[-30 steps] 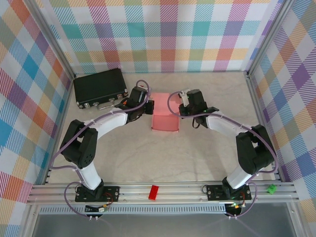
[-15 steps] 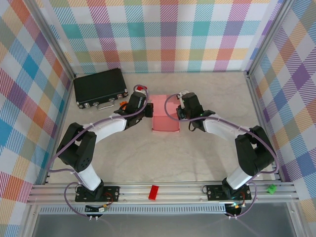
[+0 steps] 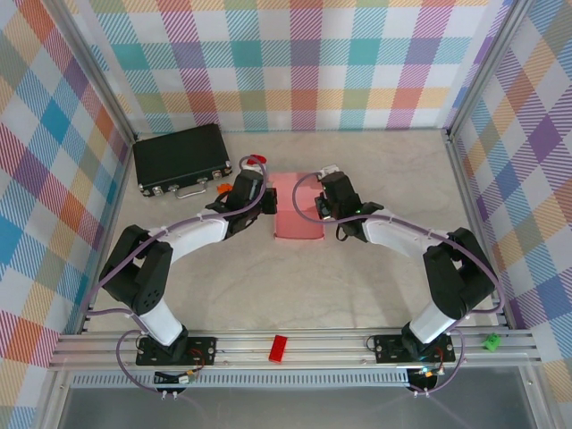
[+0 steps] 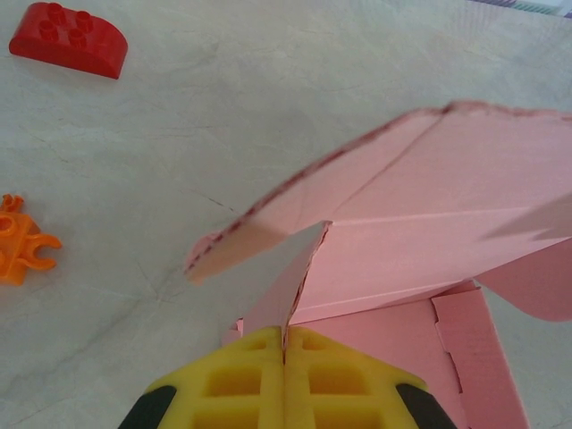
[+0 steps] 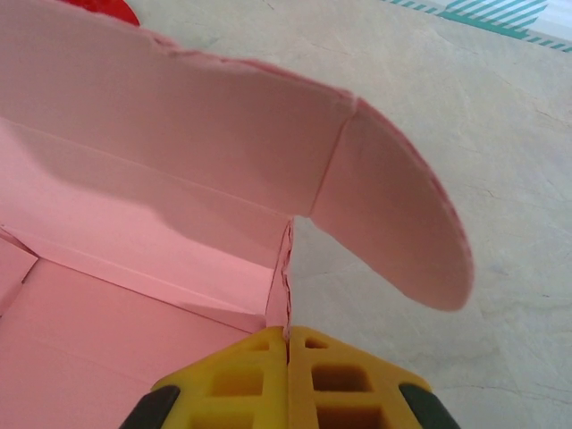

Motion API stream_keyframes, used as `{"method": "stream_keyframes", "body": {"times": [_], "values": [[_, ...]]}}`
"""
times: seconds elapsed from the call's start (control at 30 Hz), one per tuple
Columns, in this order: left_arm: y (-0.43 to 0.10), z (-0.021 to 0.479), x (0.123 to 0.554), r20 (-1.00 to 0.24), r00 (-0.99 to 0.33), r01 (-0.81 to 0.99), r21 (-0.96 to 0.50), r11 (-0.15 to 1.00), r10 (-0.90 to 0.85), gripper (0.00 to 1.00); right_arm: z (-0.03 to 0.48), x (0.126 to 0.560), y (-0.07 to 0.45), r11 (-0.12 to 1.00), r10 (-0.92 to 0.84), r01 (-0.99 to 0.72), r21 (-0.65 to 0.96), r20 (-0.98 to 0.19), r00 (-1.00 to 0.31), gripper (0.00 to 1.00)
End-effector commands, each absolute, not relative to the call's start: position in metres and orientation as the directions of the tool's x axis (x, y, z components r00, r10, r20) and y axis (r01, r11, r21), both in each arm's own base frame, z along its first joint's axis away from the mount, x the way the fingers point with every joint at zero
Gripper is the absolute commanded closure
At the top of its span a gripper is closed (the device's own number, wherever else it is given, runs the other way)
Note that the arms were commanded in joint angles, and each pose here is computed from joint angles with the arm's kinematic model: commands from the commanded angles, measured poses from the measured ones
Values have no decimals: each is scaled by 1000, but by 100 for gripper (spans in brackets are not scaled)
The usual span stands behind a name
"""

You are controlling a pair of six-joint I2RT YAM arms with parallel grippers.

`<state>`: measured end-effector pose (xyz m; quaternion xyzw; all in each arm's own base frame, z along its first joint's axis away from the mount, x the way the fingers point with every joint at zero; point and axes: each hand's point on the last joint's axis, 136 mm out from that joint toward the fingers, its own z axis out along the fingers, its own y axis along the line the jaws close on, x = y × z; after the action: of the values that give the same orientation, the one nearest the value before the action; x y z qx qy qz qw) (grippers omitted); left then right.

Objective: Fold the paper box

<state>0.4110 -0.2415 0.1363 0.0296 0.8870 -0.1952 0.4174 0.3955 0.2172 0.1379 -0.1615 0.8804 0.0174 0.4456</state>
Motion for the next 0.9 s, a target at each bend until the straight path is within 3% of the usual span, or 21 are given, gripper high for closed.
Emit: {"method": "stream_keyframes", "body": {"times": [0.0,0.87], "values": [[-244,156,410,-780,-608,223,-350,910,-151,100,137,398,219,956,-250,-273,-110,-795,-552,94],[-238,155,406,-787,-600,216,-331,919,-143,100,119,386,223,953,-243,-296,-67,-752,-613,81]]}}
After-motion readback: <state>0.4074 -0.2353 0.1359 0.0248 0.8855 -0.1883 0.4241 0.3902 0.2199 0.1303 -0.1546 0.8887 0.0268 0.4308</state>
